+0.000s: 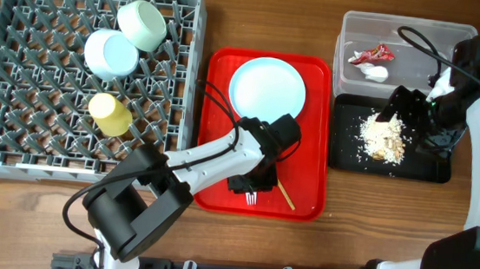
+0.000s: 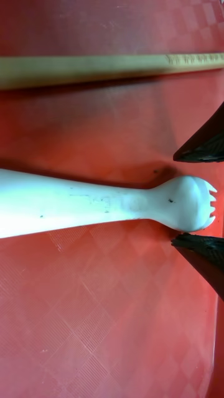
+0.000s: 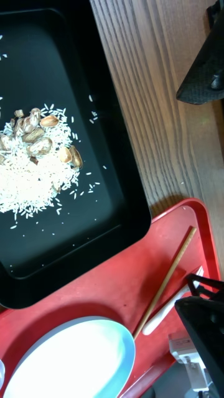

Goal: Sort waste into correct bins and load items into the dishwasher rack
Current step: 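Lift the white fork with left gripper off the tray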

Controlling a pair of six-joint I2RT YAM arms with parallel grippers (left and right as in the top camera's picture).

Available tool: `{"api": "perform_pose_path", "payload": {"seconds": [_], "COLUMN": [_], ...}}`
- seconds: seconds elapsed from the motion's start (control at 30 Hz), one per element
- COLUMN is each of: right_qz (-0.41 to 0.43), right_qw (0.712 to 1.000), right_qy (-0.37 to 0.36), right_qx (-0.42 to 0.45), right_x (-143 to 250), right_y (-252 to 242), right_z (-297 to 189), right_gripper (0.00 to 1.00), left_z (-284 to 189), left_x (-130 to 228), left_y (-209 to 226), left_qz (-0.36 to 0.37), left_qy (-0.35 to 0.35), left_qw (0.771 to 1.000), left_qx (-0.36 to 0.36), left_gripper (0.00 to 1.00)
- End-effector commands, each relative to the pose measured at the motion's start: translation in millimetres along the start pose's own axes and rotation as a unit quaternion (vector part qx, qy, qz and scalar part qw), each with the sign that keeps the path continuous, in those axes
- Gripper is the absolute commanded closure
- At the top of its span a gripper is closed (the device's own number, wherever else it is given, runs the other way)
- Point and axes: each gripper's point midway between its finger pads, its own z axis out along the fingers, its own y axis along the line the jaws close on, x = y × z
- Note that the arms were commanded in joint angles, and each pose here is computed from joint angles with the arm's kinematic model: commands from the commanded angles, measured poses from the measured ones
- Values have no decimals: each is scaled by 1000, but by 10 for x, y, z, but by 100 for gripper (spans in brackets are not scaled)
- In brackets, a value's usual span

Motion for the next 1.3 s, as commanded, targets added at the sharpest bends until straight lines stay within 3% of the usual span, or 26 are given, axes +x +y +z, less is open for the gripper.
{"api": "perform_pose_path", "payload": {"seconds": [0.0,0.13,0.37,0.6,1.27], "right_qz": [-4,-4,-4,-2,-2], "right_qw": [1000,1000,1000,1000,1000], "right_qy": [6,8,8,9,9], "right_qx": [5,6,6,6,6], "right_x": [1,11,13,14,14], "right_y": [-20,-23,-23,-24,-24], "right_z": [29,29,29,29,29], "right_gripper": [0,0,0,0,0], "left_z": [58,123,187,184,-55], "left_x": [26,48,37,28,-98], "left_y": [44,74,92,95,69], "left_qz": [-2,-6,-12,-12,-22], "left_qy": [10,18,29,28,5], "left_qw": [1000,1000,999,999,1000], "left_qx": [-8,-16,-15,-14,18], "left_gripper": [62,57,58,74,80]}}
